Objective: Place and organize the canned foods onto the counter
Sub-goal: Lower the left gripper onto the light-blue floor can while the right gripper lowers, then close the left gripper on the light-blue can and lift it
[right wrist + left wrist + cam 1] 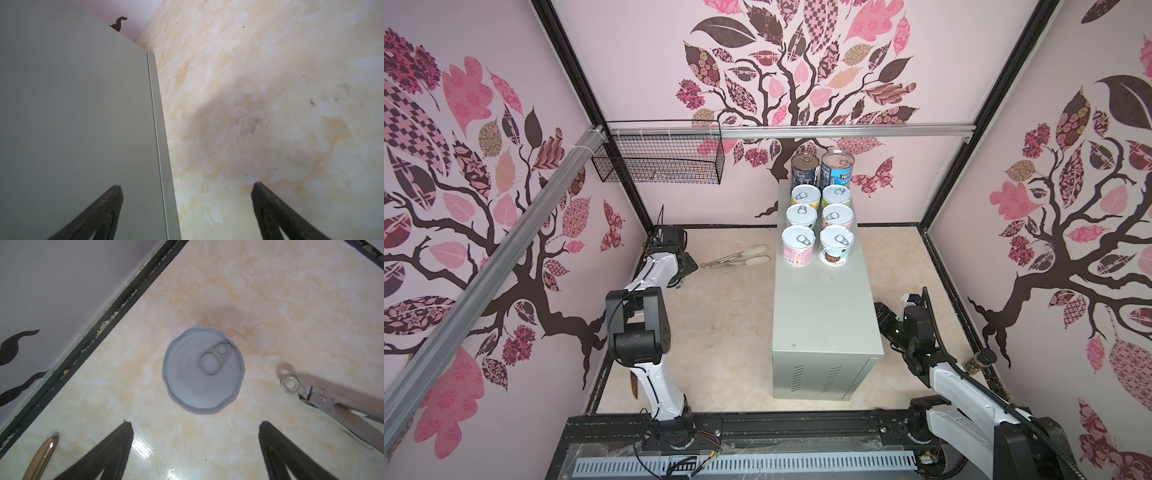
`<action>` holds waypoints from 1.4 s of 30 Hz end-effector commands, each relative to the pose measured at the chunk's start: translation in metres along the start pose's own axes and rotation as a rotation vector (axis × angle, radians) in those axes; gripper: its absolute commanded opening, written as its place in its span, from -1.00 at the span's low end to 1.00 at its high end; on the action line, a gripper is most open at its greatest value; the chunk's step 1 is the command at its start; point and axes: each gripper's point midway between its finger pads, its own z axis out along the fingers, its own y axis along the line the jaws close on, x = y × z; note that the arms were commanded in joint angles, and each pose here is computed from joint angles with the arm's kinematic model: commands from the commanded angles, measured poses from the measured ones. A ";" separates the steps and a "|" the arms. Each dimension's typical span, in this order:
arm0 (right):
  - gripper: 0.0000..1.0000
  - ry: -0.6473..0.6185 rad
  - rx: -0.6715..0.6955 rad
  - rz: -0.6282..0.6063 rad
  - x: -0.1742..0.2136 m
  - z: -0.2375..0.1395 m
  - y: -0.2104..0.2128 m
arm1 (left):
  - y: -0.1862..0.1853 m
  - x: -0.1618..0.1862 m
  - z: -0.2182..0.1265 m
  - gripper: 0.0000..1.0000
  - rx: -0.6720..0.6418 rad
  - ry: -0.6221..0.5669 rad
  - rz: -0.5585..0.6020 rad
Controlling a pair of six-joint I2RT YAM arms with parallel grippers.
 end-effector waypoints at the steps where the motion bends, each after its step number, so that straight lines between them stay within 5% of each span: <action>1: 1.00 -0.006 -0.075 0.006 -0.005 0.001 0.019 | -0.012 -0.031 0.000 0.96 0.035 -0.069 0.005; 42: 0.99 0.054 -0.118 0.014 0.005 0.009 0.027 | -0.006 -0.006 0.086 0.83 -0.012 0.052 0.046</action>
